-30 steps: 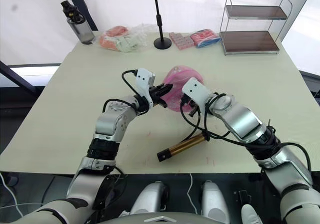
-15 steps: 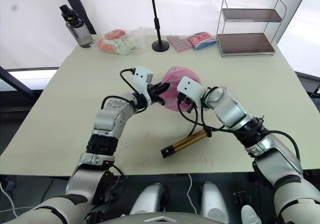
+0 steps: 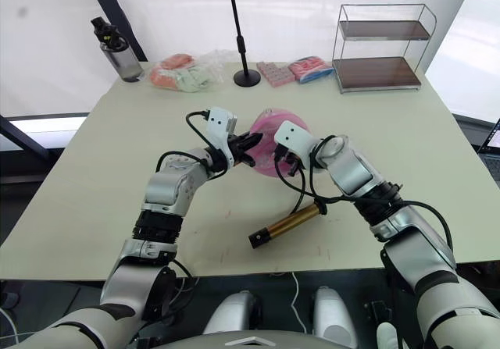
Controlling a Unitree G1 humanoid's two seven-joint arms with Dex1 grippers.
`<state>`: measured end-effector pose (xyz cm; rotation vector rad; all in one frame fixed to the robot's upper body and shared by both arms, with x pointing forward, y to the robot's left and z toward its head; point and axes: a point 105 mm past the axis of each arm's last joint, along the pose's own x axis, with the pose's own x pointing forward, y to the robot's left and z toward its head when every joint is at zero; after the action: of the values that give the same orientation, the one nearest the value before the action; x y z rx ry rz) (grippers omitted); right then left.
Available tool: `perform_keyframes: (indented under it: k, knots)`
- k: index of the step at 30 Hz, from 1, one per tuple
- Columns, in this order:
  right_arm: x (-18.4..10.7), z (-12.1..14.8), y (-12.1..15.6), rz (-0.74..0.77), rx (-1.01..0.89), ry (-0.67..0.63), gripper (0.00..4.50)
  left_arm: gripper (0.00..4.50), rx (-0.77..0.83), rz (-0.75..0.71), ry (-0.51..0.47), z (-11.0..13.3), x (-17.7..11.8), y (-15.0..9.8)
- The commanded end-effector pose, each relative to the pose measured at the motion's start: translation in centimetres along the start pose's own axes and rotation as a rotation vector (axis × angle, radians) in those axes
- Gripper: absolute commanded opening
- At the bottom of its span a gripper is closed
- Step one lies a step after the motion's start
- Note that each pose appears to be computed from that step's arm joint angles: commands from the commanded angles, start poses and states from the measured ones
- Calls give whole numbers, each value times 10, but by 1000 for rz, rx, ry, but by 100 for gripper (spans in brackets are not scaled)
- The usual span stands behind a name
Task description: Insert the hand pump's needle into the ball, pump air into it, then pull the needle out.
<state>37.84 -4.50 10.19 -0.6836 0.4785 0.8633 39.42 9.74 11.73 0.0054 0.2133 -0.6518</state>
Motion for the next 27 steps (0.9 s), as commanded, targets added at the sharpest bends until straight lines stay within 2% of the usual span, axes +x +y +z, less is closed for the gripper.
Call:
perform_keyframes:
  k: [1, 13, 27]
  knots:
    - [15, -40, 14, 39, 47, 136, 31, 0, -79, -10, 205, -59, 0, -5]
    - [17, -61, 18, 54, 68, 243, 31, 0, -77, 3, 208, -60, -4, -2]
    - [27, -66, 15, 33, 73, 282, 31, 0, -79, 8, 218, -63, -5, -1]
